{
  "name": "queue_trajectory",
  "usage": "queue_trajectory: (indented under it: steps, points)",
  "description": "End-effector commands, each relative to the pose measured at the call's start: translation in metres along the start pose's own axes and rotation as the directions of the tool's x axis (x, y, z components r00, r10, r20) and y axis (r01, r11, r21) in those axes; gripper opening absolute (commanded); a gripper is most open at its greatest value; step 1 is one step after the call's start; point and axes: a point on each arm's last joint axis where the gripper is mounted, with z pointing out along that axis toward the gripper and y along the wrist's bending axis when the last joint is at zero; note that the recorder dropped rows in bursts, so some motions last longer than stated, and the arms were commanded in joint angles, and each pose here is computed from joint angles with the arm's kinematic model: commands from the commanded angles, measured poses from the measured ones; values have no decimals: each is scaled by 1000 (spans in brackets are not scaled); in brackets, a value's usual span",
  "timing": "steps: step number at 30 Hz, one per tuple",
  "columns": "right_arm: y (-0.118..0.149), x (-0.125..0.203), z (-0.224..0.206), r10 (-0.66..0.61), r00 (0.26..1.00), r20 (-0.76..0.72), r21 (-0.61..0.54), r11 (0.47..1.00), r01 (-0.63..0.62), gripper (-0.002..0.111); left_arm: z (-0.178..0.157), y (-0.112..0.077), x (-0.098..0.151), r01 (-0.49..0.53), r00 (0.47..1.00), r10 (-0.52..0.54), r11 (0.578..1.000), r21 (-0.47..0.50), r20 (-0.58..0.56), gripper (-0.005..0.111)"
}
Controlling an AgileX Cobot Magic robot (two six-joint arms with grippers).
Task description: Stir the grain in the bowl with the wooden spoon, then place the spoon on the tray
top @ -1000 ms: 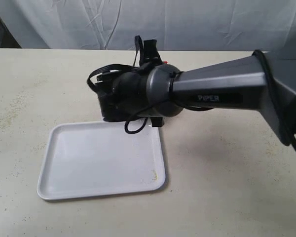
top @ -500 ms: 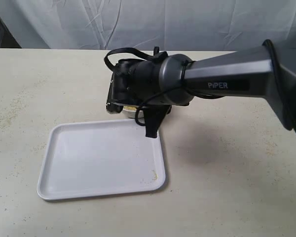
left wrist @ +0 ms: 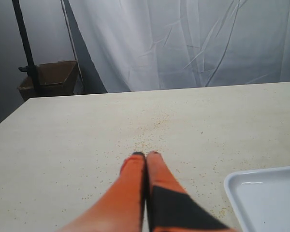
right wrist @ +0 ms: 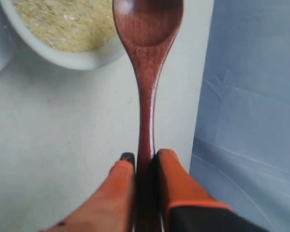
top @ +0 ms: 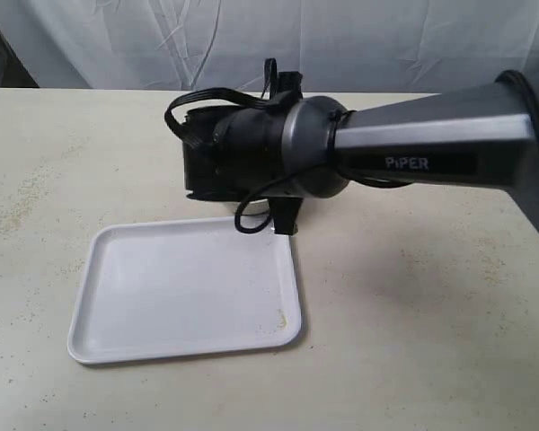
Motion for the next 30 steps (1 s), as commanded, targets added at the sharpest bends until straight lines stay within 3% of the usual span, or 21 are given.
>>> queue_trajectory:
  steps: [1, 4, 7, 9, 12, 13, 15, 17, 21, 24, 26, 30]
  points:
    - [-5, 4, -4, 1, 1000, -19, 22, 1000, -1, -1, 0, 0, 1, -2, 1000, 2, 1000, 5, 6, 0]
    - [-6, 5, -4, 38, 999, -29, 27, 999, -37, -1, 0, 0, 1, -2, 1000, 2, 1000, 5, 6, 0]
    - [-7, 8, -5, 170, 984, -48, 38, 985, -169, -1, 0, 0, 1, -2, 1000, 2, 1000, 5, 6, 0]
    - [-5, 7, -16, 259, 966, -11, -40, 965, -259, -1, 0, 0, 1, -2, 1000, 2, 1000, 5, 6, 0]
    - [-7, -5, -51, 451, 863, 228, -356, 863, -358, -1, 0, 0, 1, -2, 1000, 2, 1000, 5, 6, 0]
    - [-8, -8, -56, 477, 840, 258, -395, 846, -358, -1, 0, 0, 1, -2, 1000, 2, 1000, 5, 6, 0]
    - [-5, -17, -65, 553, 771, 316, -517, 782, -348, -1, 0, 0, 1, -2, 1000, 2, 1000, 5, 6, 0]
    - [21, -37, -61, 565, 766, 307, -665, 703, -252, -1, 0, 0, 1, -2, 1000, 2, 1000, 5, 6, 0]
    - [63, -62, -35, 565, 789, 242, -762, 613, -206, -1, 0, 0, 1, -2, 1000, 2, 1000, 5, 6, 0]
    - [74, -67, -27, 590, 788, 175, -778, 574, -257, -1, 0, 0, 1, -2, 1000, 2, 1000, 5, 6, 0]
    - [75, -67, -25, 633, 766, 109, -786, 527, -324, 7, 0, 0, 1, -2, 1000, 2, 1000, 5, 6, 0]
    - [75, -67, -26, 633, 768, 96, -788, 519, -330, 41, 0, 0, 1, -2, 1000, 2, 1000, 5, 6, 0]
